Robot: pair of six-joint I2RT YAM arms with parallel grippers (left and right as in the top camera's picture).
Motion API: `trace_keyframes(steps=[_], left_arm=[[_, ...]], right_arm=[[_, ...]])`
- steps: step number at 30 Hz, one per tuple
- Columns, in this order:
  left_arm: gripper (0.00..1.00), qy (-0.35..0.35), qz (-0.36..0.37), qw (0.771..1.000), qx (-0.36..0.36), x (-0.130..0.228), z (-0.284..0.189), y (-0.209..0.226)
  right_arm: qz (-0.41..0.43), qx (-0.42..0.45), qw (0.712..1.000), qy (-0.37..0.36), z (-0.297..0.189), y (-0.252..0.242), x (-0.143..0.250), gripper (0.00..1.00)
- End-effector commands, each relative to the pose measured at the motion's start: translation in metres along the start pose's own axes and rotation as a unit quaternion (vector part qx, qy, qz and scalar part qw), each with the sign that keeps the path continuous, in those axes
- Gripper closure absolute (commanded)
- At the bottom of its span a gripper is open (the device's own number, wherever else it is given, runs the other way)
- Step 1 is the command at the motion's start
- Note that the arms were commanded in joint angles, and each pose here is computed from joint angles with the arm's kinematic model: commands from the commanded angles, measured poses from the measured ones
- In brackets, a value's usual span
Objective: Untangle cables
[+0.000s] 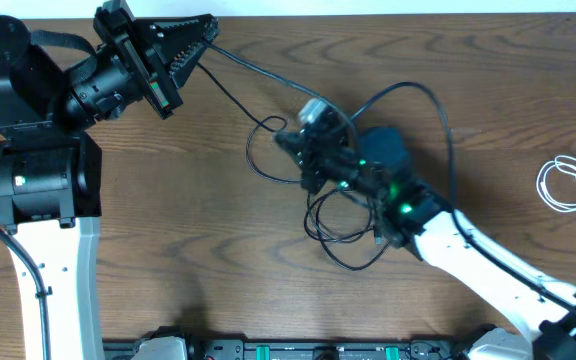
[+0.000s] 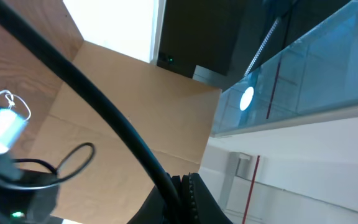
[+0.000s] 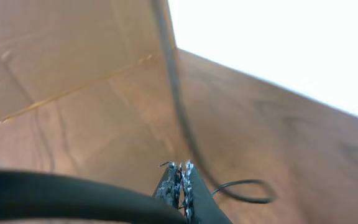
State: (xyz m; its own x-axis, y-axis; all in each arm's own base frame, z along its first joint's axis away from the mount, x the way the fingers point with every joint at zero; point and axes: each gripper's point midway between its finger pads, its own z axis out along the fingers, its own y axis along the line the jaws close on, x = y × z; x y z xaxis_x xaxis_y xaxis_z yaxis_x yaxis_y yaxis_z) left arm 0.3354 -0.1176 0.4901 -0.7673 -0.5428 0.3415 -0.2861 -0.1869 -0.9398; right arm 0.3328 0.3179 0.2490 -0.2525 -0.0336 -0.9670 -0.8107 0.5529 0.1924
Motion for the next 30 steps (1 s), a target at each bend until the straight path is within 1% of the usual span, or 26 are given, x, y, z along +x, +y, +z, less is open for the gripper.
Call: trace_keyframes(steps=[1, 3, 5, 7, 10, 12, 14, 16, 18, 21, 24, 27, 30], left_arm=[[0.92, -0.001, 0.037, 0.999, 0.009, 0.007, -0.005, -0.008], [0.93, -0.001, 0.037, 0.999, 0.009, 0.007, -0.005, -0.008], [0.93, -0.001, 0.037, 0.999, 0.009, 0.007, -0.005, -0.008], [0.93, -0.001, 0.037, 0.999, 0.009, 0.007, -0.005, -0.008], [0.93, -0.001, 0.037, 0.999, 0.009, 0.007, -0.005, -0.008], [0.93, -0.001, 0.037, 0.999, 0.009, 0.007, -0.005, -0.008], [0.93, -0.001, 0.037, 0.999, 0.009, 0.007, -0.005, -0.008], [0.93, -0.001, 0.039, 0.999, 0.009, 0.007, -0.005, -0.008], [0.92, -0.001, 0.039, 0.999, 0.009, 0.007, -0.005, -0.008], [0.93, -0.001, 0.041, 0.999, 0.009, 0.007, -0.005, -0.008], [0.93, -0.001, 0.045, 0.999, 0.009, 0.007, -0.005, -0.008], [0.92, -0.001, 0.05, 0.999, 0.009, 0.007, -0.005, -0.008], [0.93, -0.001, 0.052, 0.999, 0.009, 0.007, -0.005, -0.008]], right_arm=[[-0.001, 0.017, 1.0, -0.022, -0.011, -0.017, -0.016, 0.99], [-0.001, 0.039, 0.999, -0.036, -0.015, -0.032, -0.023, 0.99], [0.025, 0.046, 0.996, -0.066, -0.021, -0.042, -0.038, 0.99], [0.072, 0.033, 0.988, -0.132, -0.033, -0.05, -0.071, 0.99], [0.085, 0.007, 0.968, -0.236, -0.061, -0.055, -0.123, 0.99], [0.097, 0.004, 0.958, -0.271, -0.076, -0.062, -0.139, 0.99], [0.1, 0.016, 0.954, -0.284, -0.085, -0.075, -0.144, 0.99], [0.107, 0.042, 0.954, -0.277, -0.09, -0.093, -0.139, 0.99], [0.121, 0.102, 0.955, -0.251, -0.091, -0.123, -0.122, 0.99], [0.186, 0.231, 0.933, -0.203, -0.102, -0.18, -0.08, 0.99], [0.218, 0.314, 0.909, -0.167, -0.118, -0.212, -0.048, 0.99], [0.231, 0.343, 0.898, -0.151, -0.129, -0.226, -0.035, 0.99], [0.238, 0.328, 0.901, -0.155, -0.132, -0.227, -0.038, 0.99]])
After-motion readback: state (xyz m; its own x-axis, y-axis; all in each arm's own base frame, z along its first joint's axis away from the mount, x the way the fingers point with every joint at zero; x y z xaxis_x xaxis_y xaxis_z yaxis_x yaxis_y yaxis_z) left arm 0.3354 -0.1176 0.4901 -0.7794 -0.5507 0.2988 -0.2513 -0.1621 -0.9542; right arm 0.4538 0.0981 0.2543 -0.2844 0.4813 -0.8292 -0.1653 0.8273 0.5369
